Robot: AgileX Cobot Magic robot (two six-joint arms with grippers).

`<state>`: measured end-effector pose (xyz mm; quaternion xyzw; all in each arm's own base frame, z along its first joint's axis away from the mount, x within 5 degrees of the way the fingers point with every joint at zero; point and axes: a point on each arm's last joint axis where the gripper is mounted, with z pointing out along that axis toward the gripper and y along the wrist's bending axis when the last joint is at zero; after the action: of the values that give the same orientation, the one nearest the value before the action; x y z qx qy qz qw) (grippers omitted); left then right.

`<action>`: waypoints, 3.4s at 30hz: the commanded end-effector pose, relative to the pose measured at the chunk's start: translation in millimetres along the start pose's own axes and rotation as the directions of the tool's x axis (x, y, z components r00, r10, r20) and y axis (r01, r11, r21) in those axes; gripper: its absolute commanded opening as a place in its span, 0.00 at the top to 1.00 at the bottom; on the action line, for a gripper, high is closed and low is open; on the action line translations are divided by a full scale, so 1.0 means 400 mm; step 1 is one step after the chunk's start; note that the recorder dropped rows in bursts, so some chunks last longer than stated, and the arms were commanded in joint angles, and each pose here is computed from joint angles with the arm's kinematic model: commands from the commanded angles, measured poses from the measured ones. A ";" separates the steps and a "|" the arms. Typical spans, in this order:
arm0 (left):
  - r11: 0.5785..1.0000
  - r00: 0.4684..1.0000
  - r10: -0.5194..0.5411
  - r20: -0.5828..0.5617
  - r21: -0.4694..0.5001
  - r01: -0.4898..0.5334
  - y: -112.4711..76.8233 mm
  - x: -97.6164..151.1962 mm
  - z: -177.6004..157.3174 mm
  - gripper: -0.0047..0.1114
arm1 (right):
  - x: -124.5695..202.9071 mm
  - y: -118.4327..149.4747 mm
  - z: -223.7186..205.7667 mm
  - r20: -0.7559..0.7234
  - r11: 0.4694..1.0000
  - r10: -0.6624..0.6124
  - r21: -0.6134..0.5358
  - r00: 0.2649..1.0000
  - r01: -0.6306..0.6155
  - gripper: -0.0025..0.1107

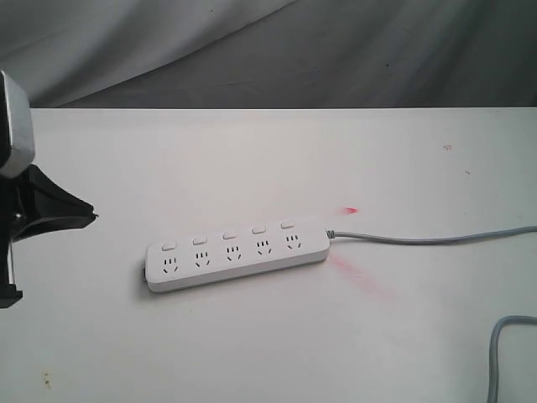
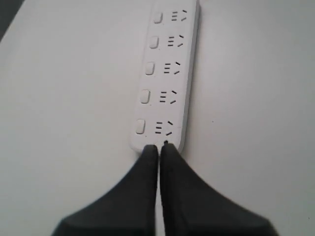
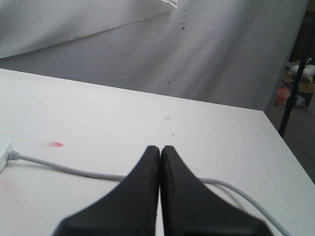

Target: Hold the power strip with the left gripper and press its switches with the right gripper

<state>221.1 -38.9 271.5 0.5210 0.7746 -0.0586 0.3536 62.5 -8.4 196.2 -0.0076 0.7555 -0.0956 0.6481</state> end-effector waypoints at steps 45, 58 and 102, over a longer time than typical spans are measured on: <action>0.961 0.996 -0.017 -0.089 0.273 0.041 0.116 0.160 0.388 0.15 | 0.003 0.000 0.000 0.000 1.000 0.010 0.005 1.000 -0.010 0.98; 0.962 0.992 -0.002 -0.125 0.271 0.036 0.096 0.177 0.456 0.15 | 0.003 0.000 0.000 0.000 1.000 0.010 0.005 1.000 -0.010 0.98; 0.939 0.968 0.207 -0.142 0.307 -0.156 0.095 0.195 0.454 0.50 | 0.003 0.000 0.000 0.000 1.000 0.010 0.005 1.000 -0.010 0.98</action>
<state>326.7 -46.9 103.1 0.6103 0.7527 -0.1109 0.2206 62.5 -8.4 196.2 -0.0076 0.7555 -0.0956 0.6481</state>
